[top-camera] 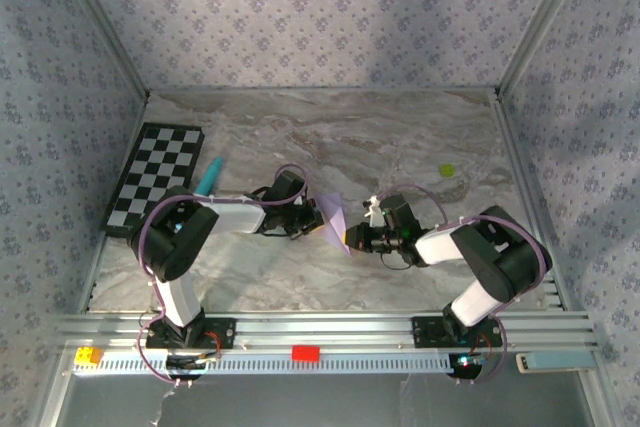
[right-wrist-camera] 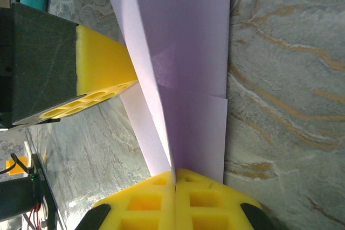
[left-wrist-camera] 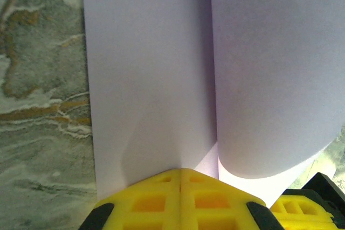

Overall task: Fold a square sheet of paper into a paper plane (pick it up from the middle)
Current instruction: Fourth fold the wing at the center of the table.

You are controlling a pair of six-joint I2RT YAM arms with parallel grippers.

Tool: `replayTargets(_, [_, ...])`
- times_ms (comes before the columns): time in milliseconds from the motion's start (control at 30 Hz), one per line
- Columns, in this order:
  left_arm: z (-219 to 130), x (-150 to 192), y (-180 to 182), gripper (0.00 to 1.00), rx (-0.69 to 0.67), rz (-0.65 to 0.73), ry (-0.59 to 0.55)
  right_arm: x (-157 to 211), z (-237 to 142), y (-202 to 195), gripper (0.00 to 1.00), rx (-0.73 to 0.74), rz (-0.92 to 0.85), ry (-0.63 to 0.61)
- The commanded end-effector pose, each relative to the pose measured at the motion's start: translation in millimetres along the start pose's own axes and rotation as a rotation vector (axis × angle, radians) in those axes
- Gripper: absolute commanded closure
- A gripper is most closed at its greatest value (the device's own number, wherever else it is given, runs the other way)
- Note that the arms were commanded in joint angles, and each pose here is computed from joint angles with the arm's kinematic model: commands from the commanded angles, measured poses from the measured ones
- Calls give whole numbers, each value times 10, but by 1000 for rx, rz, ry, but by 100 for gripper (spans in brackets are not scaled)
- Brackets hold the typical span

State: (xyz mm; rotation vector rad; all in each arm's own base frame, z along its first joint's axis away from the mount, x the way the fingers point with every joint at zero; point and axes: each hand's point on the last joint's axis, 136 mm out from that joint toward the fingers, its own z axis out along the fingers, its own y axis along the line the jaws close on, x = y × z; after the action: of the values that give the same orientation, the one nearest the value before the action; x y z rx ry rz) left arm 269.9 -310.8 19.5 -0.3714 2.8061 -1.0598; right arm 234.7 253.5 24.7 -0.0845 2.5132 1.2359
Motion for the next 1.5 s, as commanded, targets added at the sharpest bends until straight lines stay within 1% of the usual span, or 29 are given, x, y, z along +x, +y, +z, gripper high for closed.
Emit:
replayTargets(0, [65, 85, 303, 98, -104, -36, 30, 145, -39, -187, 100, 74, 42, 34])
replayTargets(267, [83, 86, 303, 98, -103, -34, 35, 148, 2, -172, 100, 60, 43, 43])
replayTargets(1133, [58, 50, 241, 97, -94, -17, 24, 182, 27, -241, 100, 81, 52, 61])
replayTargets(1367, [16, 19, 181, 96, -84, 4, 12, 197, 34, -252, 100, 82, 62, 69])
replayTargets(1467, [-34, -2, 98, 94, -69, 26, 4, 198, 34, -261, 100, 86, 63, 69])
